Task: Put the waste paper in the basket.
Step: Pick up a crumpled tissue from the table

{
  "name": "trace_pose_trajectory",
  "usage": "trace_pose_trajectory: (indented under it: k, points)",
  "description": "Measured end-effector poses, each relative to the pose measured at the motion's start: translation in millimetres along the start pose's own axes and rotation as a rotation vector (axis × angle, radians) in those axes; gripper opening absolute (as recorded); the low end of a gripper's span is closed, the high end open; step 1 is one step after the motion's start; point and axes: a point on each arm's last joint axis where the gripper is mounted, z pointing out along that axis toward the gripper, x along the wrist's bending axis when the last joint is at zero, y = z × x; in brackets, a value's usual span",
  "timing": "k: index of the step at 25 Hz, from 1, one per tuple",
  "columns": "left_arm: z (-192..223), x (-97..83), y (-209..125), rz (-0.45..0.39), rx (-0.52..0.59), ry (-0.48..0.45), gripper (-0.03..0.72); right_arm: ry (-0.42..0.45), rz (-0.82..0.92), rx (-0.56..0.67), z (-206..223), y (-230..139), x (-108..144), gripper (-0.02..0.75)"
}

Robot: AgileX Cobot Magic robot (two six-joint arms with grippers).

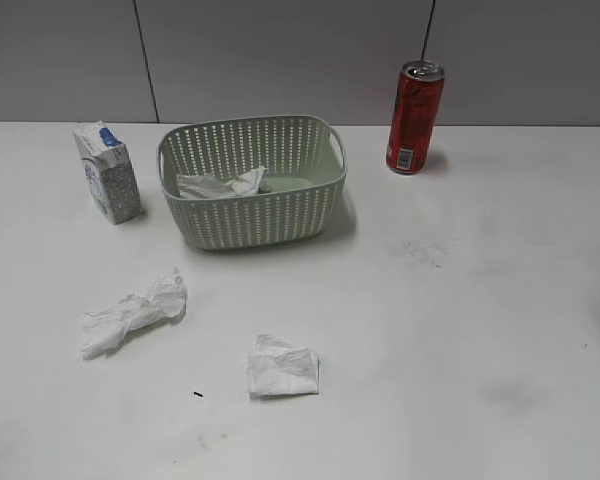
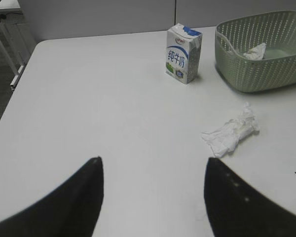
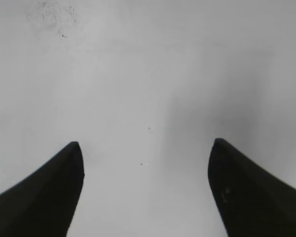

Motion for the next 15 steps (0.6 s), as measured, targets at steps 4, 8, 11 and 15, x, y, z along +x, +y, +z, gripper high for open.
trace_pose_trajectory:
  k: [4, 8, 11, 15]
  points:
    - [0.0, 0.0, 0.0, 0.000, 0.000, 0.000, 0.467, 0.032, 0.014, -0.001, -10.7, -34.6, 8.2, 0.591]
    - [0.1, 0.0, 0.1, 0.000, 0.001, 0.000, 0.509, 0.026, 0.014, -0.048, -18.2, -79.1, 14.9, 0.591]
    - [1.5, 0.0, 0.9, -0.002, 0.010, -0.002, 0.592, 0.015, 0.014, -0.112, -20.5, -110.8, 19.5, 0.591]
    - [10.3, 0.8, 8.2, -0.011, 0.054, -0.007, 0.637, -0.002, 0.014, -0.211, -20.9, -151.4, 25.2, 0.589]
